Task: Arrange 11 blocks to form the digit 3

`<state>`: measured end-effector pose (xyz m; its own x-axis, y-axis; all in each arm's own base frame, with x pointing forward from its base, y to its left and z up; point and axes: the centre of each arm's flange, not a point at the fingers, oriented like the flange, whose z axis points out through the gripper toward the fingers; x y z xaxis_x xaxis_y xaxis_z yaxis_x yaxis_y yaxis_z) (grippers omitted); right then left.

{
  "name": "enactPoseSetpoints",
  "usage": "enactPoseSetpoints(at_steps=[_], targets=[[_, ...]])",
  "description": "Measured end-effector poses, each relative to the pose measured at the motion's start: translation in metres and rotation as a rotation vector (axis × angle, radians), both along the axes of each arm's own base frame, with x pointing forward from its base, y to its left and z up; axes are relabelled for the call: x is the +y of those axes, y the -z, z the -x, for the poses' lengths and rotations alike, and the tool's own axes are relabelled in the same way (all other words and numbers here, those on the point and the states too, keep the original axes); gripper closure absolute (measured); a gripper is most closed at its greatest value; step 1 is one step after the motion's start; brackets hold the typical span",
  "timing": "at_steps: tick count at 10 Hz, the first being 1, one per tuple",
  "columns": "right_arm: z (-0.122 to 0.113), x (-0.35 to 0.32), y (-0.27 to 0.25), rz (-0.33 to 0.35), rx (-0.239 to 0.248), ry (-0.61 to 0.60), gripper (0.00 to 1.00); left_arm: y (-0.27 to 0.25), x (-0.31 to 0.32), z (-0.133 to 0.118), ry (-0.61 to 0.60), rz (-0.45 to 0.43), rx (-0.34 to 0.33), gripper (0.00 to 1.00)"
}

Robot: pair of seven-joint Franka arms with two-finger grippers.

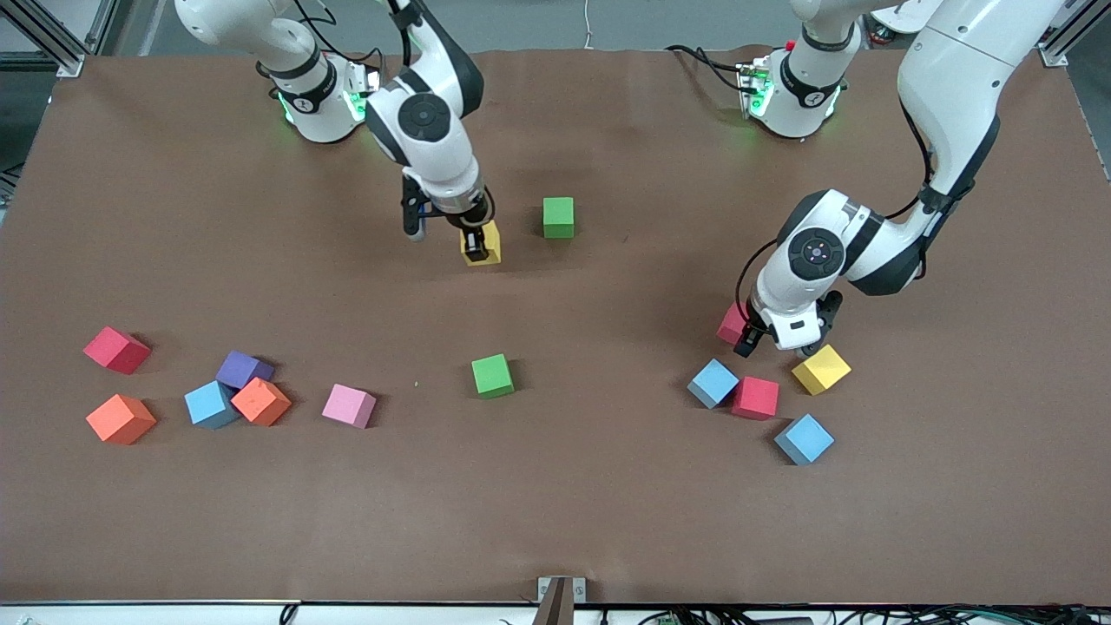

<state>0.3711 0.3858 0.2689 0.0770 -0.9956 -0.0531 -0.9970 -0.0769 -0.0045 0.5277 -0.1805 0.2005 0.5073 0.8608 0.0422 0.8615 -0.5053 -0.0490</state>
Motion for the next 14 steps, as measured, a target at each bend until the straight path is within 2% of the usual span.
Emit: enactPoseSetpoints(at_steps=[2, 4, 5, 8, 10, 11, 13, 14], targets=[[0.009, 0.021, 0.023, 0.022, 0.020, 0.033, 0.44, 0.003, 0.004, 0.000, -0.052, 0.001, -0.007, 0.13], [0.010, 0.025, 0.041, 0.043, 0.035, 0.035, 0.44, 0.000, 0.003, -0.002, -0.073, 0.004, -0.017, 0.41], [0.013, 0.027, 0.045, 0.043, 0.045, 0.039, 0.44, -0.008, 0.000, -0.009, -0.082, 0.014, -0.042, 0.42], [0.025, 0.040, 0.044, 0.020, 0.067, 0.052, 0.44, -0.077, -0.009, -0.060, -0.140, 0.013, -0.146, 0.42], [0.033, 0.048, 0.042, 0.008, 0.061, 0.039, 0.44, -0.119, -0.013, -0.079, -0.190, -0.017, -0.152, 0.47], [0.037, 0.052, 0.042, 0.005, 0.059, 0.031, 0.44, -0.120, -0.022, -0.074, -0.216, -0.039, -0.123, 0.47], [0.046, 0.059, 0.042, 0.003, 0.059, 0.018, 0.44, -0.110, -0.067, -0.046, -0.285, -0.091, -0.071, 0.47], [0.053, 0.063, 0.043, 0.006, 0.062, 0.018, 0.44, -0.108, -0.094, -0.033, -0.322, -0.088, -0.052, 0.47]])
